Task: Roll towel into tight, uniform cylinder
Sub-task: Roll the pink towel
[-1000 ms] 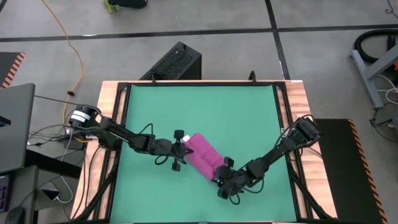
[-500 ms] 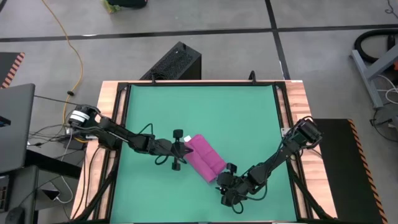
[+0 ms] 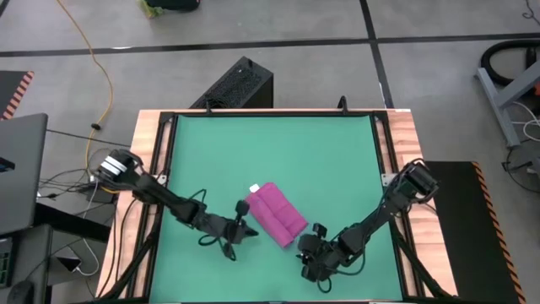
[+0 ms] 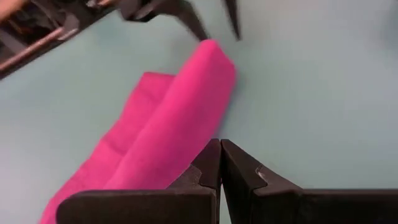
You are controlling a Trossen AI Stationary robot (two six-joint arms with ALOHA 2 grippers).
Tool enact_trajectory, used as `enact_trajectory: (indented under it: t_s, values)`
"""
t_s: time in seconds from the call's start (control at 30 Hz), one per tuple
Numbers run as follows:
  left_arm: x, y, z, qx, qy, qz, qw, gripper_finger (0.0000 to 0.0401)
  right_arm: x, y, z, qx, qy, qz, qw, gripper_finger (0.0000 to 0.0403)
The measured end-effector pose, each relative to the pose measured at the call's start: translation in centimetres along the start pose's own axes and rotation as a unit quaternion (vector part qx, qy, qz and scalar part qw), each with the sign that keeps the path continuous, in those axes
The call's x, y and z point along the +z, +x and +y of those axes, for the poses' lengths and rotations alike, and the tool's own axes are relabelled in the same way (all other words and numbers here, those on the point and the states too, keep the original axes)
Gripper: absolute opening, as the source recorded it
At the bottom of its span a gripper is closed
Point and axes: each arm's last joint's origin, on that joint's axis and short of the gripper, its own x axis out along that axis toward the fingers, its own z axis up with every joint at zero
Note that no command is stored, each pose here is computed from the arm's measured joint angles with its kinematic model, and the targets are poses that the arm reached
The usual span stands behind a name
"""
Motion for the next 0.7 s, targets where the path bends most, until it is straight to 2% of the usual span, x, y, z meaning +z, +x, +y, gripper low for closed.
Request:
enact_trajectory:
  t_s: [0.1, 0.2, 0.4, 0.43, 0.7]
  values:
    - [0.2, 0.4, 0.2, 0.015, 0.003, -0.020, 1.000, 0.0000, -0.7, -0.4, 0.0, -0.026, 0.009, -0.009, 1.000, 0.0168]
    - [0.3, 0.4, 0.4, 0.018, 0.001, -0.024, 1.000, 0.0000, -1.0, -0.6, -0.4, -0.067, 0.010, -0.035, 0.997, 0.0141]
    - [0.4, 0.4, 0.4, 0.018, -0.006, -0.026, 0.999, 0.0000, -0.1, -0.8, -0.6, -0.117, -0.001, -0.072, 0.991, 0.0023]
    - [0.4, 0.4, 0.4, 0.018, -0.009, -0.026, 0.999, 0.0000, 0.2, -0.8, -0.6, -0.121, -0.008, -0.079, 0.989, 0.0014]
    - [0.3, 0.6, 0.2, 0.004, -0.019, -0.032, 0.999, 0.0000, 1.0, 0.5, -1.1, -0.134, -0.018, -0.073, 0.988, 0.0011]
